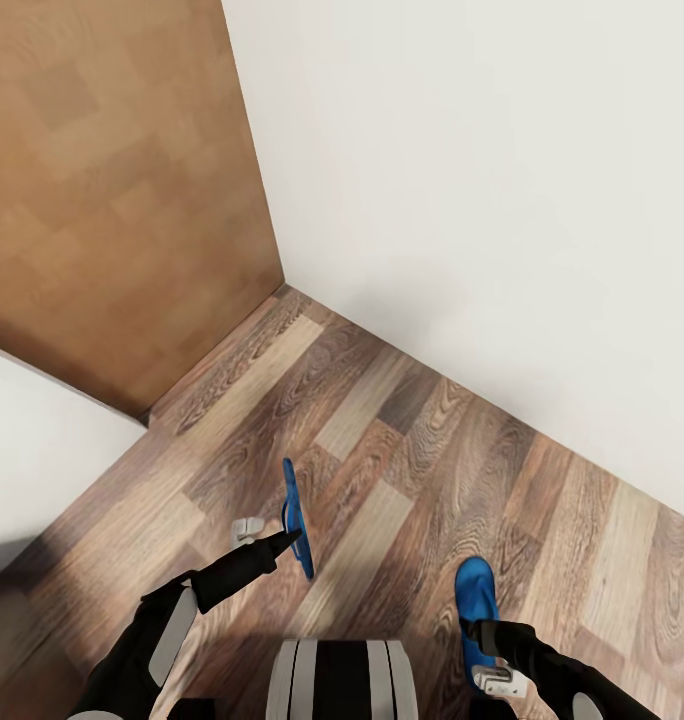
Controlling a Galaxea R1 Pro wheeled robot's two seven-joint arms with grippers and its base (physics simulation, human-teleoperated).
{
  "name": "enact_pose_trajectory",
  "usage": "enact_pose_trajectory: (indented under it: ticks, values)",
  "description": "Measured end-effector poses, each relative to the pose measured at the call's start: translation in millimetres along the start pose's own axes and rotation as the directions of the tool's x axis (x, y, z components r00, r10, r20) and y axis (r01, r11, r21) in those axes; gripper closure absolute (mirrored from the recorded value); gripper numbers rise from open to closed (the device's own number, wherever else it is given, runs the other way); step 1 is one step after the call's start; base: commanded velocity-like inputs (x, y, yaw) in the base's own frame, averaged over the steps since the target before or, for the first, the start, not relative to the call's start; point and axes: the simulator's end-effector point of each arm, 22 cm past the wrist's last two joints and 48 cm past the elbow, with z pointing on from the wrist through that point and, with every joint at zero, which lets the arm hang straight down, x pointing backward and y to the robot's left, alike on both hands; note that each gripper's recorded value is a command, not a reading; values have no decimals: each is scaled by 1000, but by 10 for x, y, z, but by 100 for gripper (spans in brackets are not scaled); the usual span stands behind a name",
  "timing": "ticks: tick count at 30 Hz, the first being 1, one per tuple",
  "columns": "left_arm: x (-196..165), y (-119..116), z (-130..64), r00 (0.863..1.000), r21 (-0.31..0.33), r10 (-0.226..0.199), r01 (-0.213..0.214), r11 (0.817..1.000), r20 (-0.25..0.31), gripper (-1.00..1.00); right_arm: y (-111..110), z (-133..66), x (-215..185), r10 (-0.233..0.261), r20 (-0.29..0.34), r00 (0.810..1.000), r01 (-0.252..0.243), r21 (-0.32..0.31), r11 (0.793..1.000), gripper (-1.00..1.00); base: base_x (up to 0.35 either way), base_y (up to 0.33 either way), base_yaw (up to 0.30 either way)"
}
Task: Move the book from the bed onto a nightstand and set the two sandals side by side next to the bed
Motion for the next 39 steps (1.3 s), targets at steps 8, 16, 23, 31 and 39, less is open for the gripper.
enact_pose_trajectory:
  ticks: [8, 16, 23, 31, 39]
  values:
    - [30, 31, 6, 1000, -2, -7, 7, 1000, -4, 100, 1, 21, -40, 1, 8, 1000, -1, 0, 1000, -100, 0, 0, 0]
    - [31, 28, 7, 1000, -2, -7, 7, 1000, -4, 100, 1, 21, -39, 1, 8, 1000, -1, 0, 1000, -100, 0, 0, 0]
    - [95, 92, 21, 1000, -9, -18, 18, 1000, -14, 100, 11, 60, -115, 3, 24, 1000, -3, -2, 1000, -100, 0, 0, 0]
    - [139, 139, 29, 999, -14, -28, 28, 1000, -20, 100, 31, 86, -172, 4, 36, 999, -4, -5, 1000, -100, 0, 0, 0]
    - [139, 139, 29, 999, -14, -28, 28, 1000, -19, 100, 30, 86, -172, 4, 36, 999, -4, -5, 1000, -100, 0, 0, 0]
